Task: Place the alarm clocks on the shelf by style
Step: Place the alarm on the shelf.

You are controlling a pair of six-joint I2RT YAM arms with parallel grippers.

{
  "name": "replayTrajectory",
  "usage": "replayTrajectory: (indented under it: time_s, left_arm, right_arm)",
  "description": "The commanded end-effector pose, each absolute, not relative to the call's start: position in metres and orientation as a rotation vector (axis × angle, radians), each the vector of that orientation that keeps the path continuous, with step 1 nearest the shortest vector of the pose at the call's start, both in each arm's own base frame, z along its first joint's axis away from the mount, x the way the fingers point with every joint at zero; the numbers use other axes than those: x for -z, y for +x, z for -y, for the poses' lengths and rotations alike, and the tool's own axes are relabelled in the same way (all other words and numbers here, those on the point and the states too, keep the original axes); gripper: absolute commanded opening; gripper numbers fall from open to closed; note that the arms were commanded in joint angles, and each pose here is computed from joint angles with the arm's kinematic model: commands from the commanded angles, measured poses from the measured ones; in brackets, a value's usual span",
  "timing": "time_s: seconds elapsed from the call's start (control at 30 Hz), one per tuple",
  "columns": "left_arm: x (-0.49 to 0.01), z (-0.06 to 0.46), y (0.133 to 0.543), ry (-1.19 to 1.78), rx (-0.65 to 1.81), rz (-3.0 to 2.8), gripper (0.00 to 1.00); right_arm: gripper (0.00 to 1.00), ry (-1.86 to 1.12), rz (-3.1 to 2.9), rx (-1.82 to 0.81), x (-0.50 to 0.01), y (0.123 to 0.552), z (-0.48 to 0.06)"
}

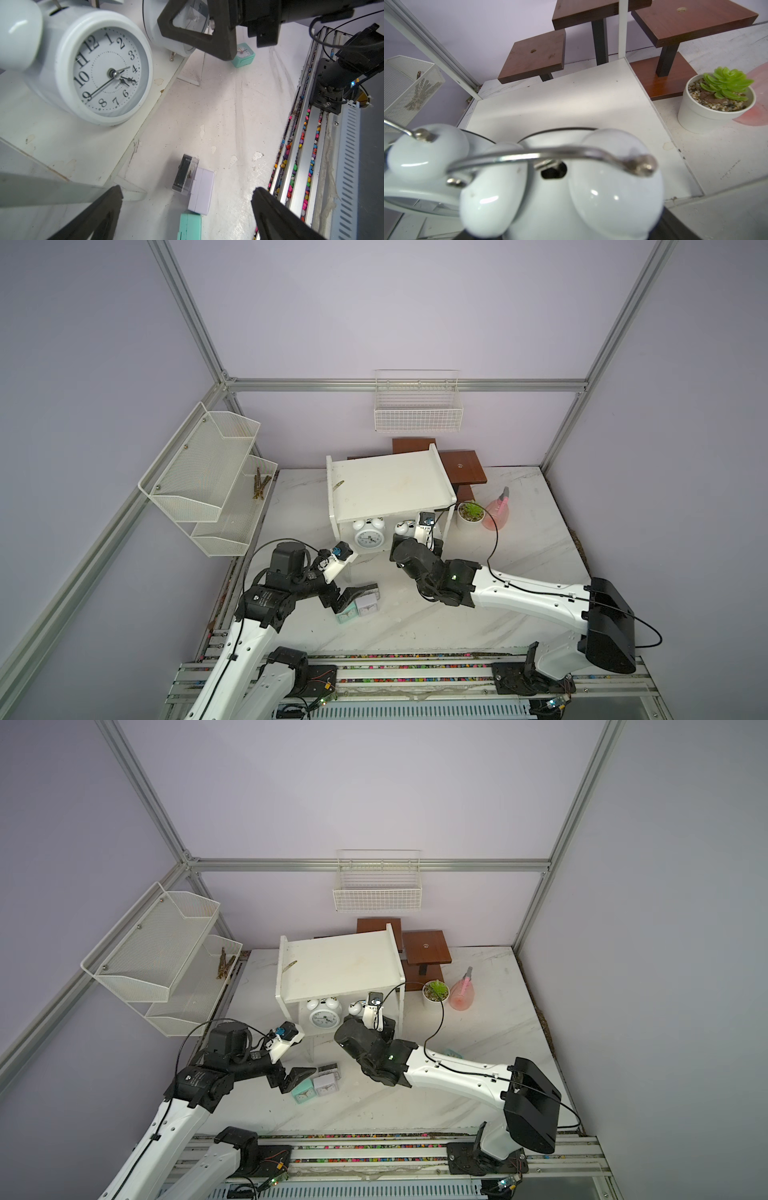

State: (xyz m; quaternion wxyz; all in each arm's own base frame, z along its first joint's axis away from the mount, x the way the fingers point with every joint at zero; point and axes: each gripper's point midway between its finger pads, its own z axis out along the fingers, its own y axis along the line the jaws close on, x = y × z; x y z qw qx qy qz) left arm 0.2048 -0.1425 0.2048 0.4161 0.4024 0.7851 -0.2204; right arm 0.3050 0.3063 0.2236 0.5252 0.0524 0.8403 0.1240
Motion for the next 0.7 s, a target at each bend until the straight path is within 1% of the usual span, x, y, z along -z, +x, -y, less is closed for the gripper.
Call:
replayTrajectory:
  time_s: [0.0,0.17,0.47,0.5,0.67]
  left_arm:
    - [-0.206,0.146,0.202,1.013,0.58,-1.952,1.0]
    - [-0.206,0.146,0.202,1.014,0.581,-1.954,1.0]
    - [-0.205,0.147,0.201,1.018,0.588,-1.955,1.0]
    - [-0.205,0.147,0.201,1.018,0.587,-1.953,1.0]
    - [-0.204,0.147,0.201,1.018,0.589,-1.958,1.0]
  right_arm:
    - [0.59,0.173,-1.984,-0.298,-0.224,0.316,-0.31]
    - [0.62,0.176,-1.992,-0.283,-0.218,0.32,-0.312]
    - [0.65,0.18,-2.006,-0.283,-0.212,0.325,-0.314]
    - [0.7,0.18,-2.005,-0.285,-0.213,0.325,-0.315]
    - [0.79,0.177,-2.002,-0.295,-0.218,0.325,-0.315]
